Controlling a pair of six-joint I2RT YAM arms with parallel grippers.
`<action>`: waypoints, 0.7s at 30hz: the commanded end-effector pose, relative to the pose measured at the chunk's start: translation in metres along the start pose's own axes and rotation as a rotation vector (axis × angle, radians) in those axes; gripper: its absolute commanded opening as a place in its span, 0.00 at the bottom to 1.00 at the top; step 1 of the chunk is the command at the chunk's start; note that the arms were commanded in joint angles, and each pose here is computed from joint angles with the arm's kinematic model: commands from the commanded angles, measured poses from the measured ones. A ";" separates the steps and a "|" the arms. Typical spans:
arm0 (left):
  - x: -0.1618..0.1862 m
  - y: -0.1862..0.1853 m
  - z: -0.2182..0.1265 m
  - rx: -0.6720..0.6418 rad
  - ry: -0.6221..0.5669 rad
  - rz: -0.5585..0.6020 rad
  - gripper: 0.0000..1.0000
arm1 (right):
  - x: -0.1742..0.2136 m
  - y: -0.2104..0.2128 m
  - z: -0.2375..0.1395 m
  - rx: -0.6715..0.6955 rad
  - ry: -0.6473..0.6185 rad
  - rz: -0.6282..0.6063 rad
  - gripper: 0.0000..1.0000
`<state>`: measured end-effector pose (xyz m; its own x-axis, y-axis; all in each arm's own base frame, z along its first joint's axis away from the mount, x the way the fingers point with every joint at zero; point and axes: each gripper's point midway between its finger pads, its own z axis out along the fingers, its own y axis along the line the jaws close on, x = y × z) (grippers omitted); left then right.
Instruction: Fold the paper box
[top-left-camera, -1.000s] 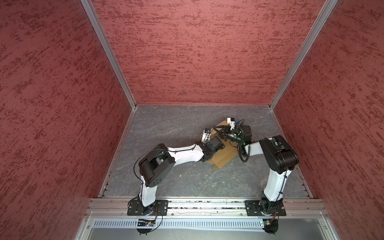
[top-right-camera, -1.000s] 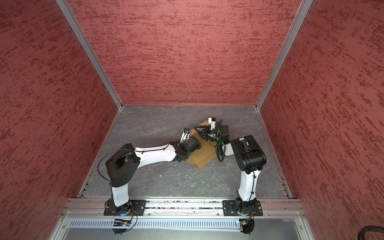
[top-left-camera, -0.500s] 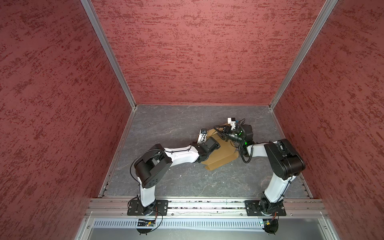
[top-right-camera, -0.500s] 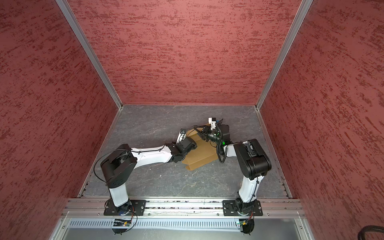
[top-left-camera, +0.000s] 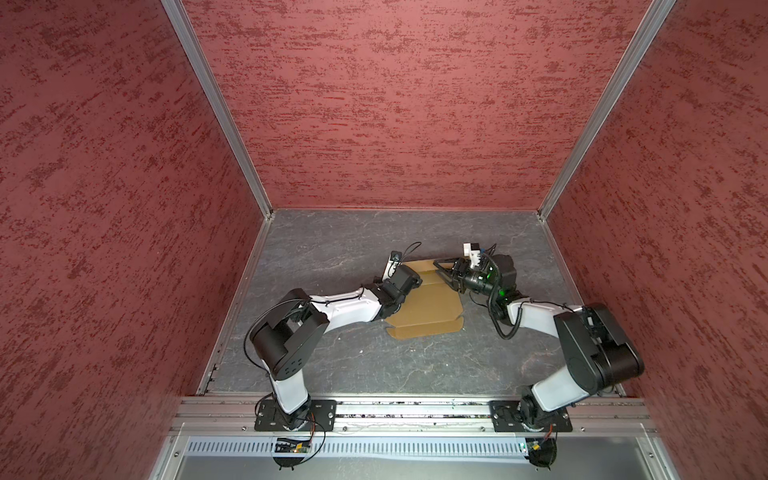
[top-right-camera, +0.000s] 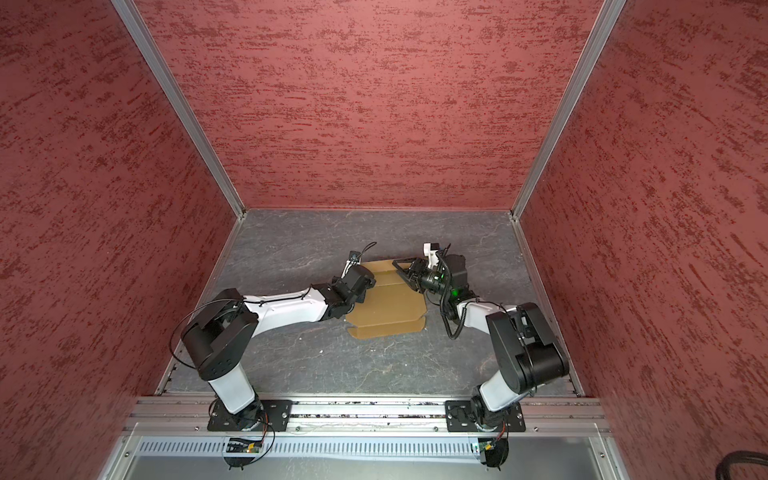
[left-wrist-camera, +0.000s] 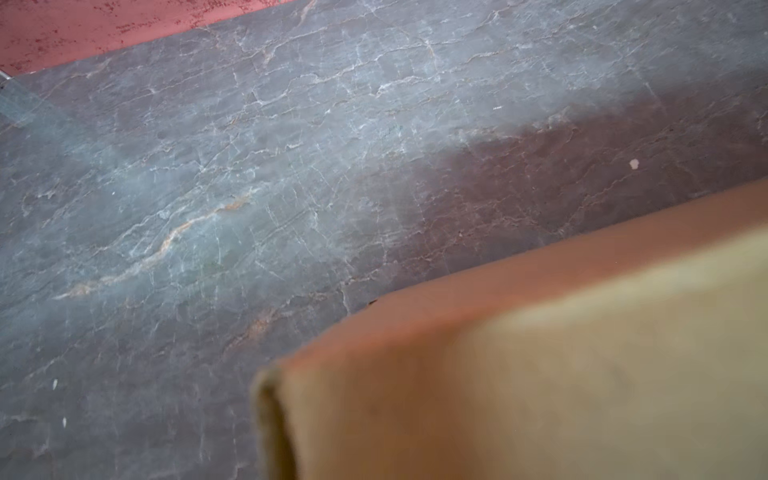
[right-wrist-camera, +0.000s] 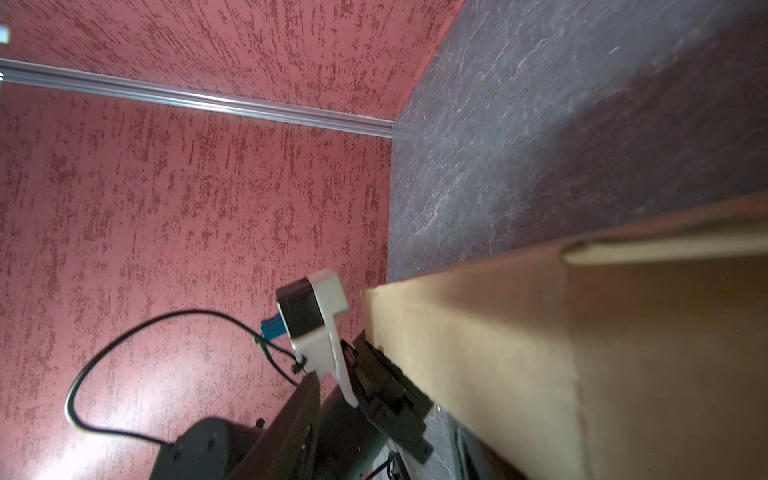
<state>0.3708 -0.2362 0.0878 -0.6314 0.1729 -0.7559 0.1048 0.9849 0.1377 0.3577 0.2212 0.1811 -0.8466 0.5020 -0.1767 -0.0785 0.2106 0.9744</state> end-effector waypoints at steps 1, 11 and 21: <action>-0.010 0.001 -0.001 0.048 -0.017 0.004 0.11 | 0.010 -0.005 -0.008 0.051 0.002 -0.014 0.53; -0.012 0.008 0.009 0.132 0.026 -0.045 0.04 | 0.042 0.000 -0.030 0.128 0.068 -0.082 0.54; -0.009 0.014 0.008 0.175 0.089 -0.055 0.03 | 0.029 0.056 -0.036 0.130 0.078 -0.274 0.53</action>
<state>0.3892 -0.2220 0.0839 -0.6926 0.1085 -0.7131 0.1612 0.9869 -0.0064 0.3078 0.2162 0.2295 -0.8496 0.3865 -0.3589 -0.2028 0.3887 0.8988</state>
